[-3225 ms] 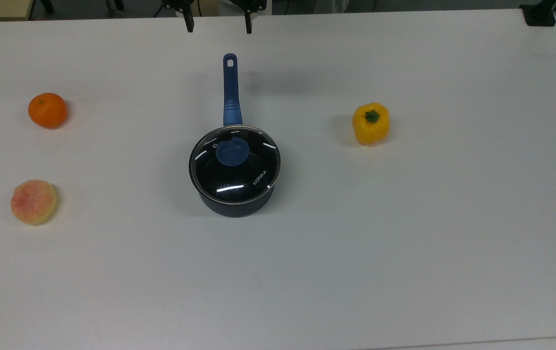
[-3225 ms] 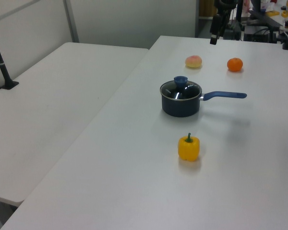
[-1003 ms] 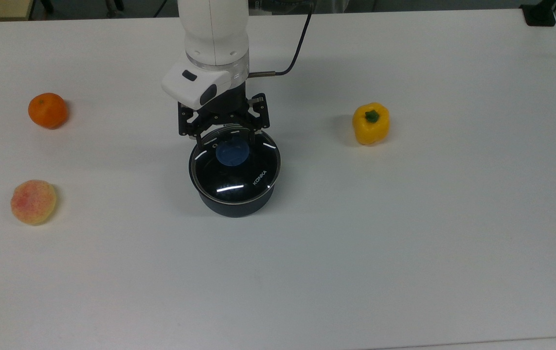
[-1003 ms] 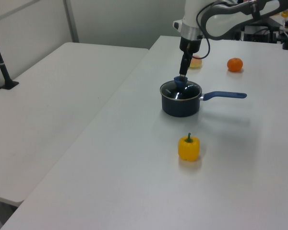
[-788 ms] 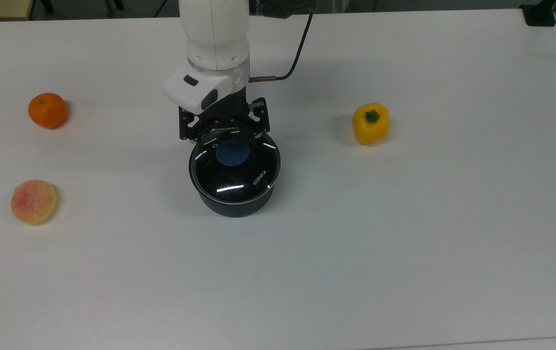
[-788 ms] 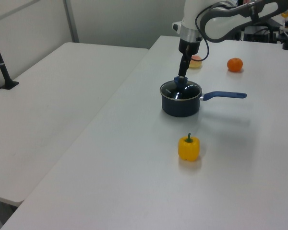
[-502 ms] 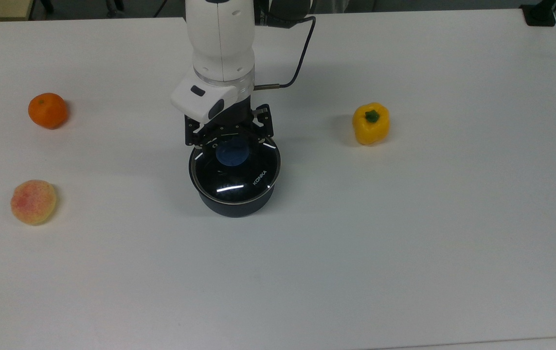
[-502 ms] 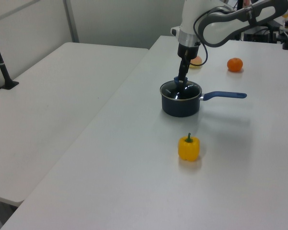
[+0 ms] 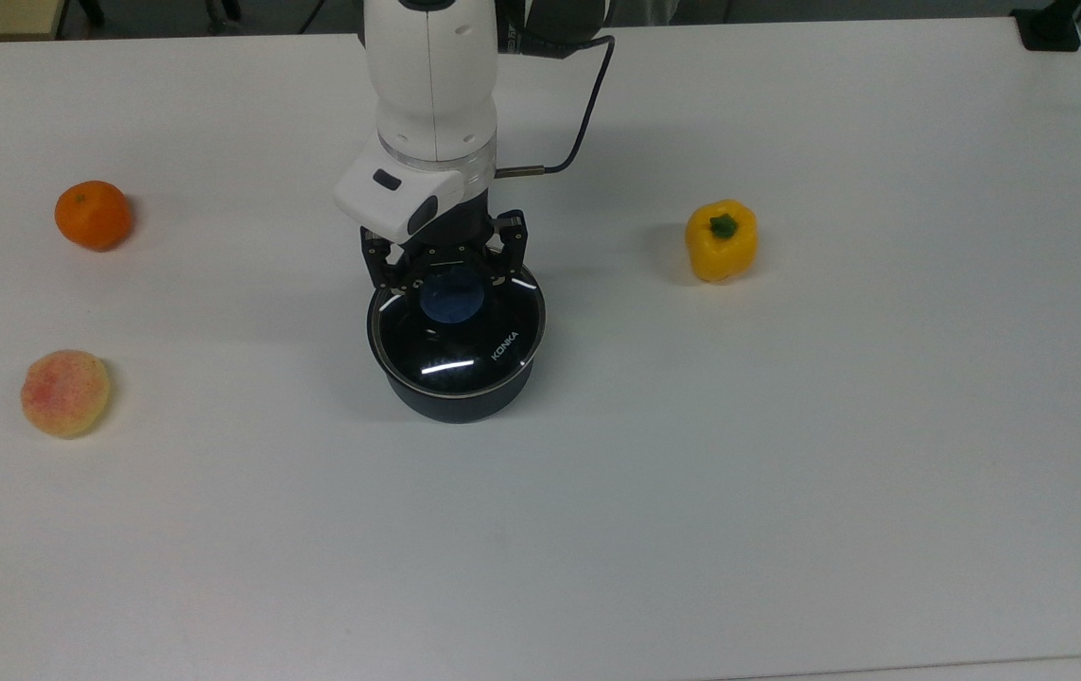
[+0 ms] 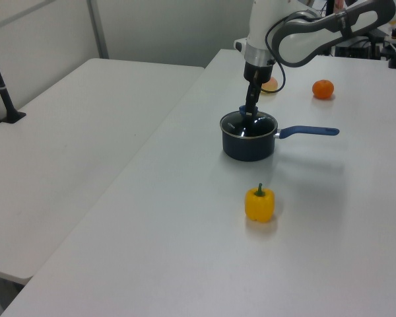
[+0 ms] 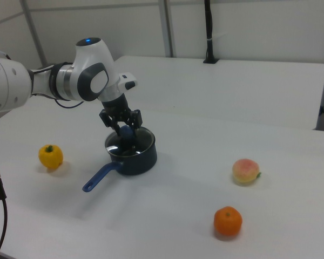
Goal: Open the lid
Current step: 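Close the gripper on the blue knob of the glass lid, then lift the glass lid off the saucepan by its knob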
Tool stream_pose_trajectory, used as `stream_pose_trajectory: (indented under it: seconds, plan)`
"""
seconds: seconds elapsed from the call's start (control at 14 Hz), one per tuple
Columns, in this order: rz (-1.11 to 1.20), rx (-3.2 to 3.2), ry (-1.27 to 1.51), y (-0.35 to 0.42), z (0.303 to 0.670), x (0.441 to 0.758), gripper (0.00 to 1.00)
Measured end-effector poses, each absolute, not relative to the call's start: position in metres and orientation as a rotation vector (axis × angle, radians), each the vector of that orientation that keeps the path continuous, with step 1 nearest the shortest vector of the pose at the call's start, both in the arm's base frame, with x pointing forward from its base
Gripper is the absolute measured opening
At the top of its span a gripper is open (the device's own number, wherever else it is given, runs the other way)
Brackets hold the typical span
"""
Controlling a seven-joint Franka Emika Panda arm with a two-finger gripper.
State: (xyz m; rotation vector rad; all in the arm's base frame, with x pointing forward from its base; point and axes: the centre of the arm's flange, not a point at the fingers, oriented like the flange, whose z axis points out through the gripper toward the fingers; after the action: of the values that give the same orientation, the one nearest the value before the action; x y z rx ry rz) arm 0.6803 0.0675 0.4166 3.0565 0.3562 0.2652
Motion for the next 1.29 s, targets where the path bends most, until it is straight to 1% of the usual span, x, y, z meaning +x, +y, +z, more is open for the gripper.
stream_pose_trajectory:
  seconds: [0.07, 0.14, 0.21, 0.64, 0.93, 1.07, 1.29]
  plan:
    - [0.267, 3.055, 0.357, 0.068, 0.417, 0.680, 0.64]
    - [0.266, 3.055, 0.359, 0.068, 0.417, 0.680, 0.61]
    - [0.267, 3.055, 0.360, 0.068, 0.417, 0.680, 0.60]
    - [0.270, 3.055, 0.369, 0.071, 0.418, 0.681, 0.60]
    - [0.296, 3.054, 0.378, 0.074, 0.427, 0.682, 0.60]
    - [0.316, 3.053, 0.382, 0.076, 0.435, 0.682, 0.60]
    - [0.341, 3.051, 0.376, 0.073, 0.458, 0.676, 0.60]
